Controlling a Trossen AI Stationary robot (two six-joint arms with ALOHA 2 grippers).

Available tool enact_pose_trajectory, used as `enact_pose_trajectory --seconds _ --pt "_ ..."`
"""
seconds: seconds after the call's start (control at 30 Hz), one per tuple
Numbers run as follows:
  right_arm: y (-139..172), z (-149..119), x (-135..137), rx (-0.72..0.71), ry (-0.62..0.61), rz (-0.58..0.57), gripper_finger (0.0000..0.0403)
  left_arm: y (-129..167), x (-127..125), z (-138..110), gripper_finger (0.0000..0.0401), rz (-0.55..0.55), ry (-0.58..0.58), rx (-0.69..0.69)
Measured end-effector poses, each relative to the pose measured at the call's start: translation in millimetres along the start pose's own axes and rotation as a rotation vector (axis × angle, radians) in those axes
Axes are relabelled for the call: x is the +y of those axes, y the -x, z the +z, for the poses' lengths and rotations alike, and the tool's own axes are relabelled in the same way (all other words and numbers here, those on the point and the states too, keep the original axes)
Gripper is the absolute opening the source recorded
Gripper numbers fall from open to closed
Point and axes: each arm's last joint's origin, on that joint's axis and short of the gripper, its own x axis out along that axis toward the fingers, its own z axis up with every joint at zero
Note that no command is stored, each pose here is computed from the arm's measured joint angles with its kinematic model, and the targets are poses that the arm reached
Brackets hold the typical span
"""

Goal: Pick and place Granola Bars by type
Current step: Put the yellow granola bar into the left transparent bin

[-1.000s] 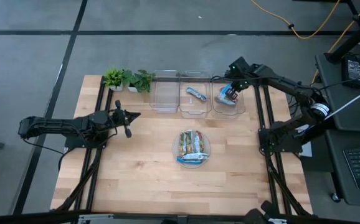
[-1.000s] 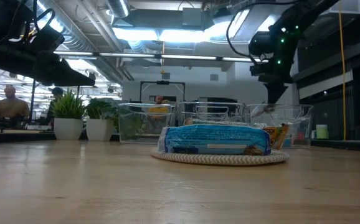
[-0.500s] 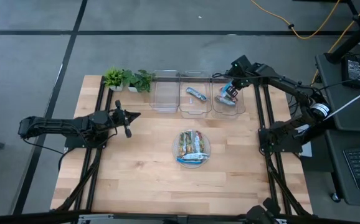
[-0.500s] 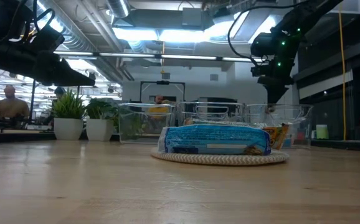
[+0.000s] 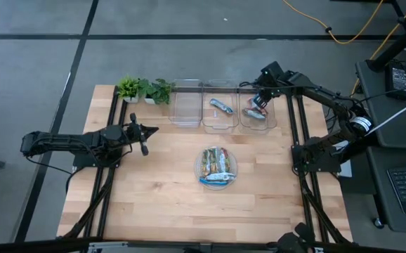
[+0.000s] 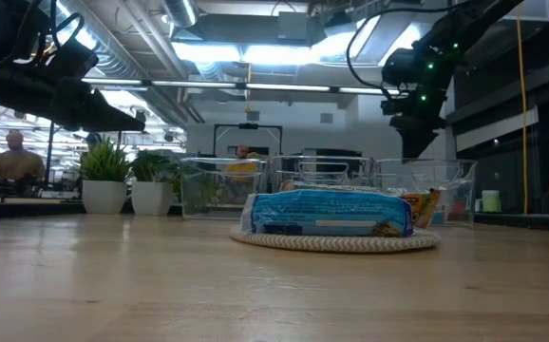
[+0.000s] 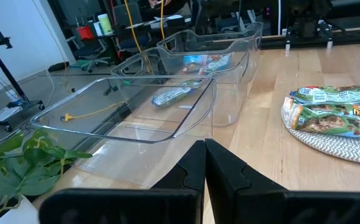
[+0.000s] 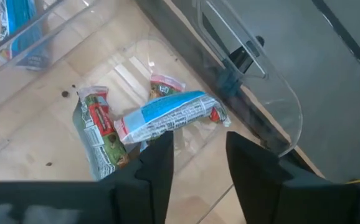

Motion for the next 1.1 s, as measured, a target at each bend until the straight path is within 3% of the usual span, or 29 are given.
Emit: enact_pose_trajectory --seconds 0.27,0.73,1.0,1.1 --pt "2 5 13 -0.04 0.062 0.015 0.0152 0 0 0 0.0004 0.0 0.0 0.0" --pt "18 10 80 -0.117 0.269 0.124 0.0152 0 0 0 0.0004 0.0 0.0 0.0" --pt "47 2 126 -0.202 0.397 0.211 0.0152 0 0 0 0.0004 0.0 0.0 0.0" --pt "66 -3 140 -0.265 0.448 0.191 0.0152 0 0 0 0.0004 0.0 0.0 0.0"
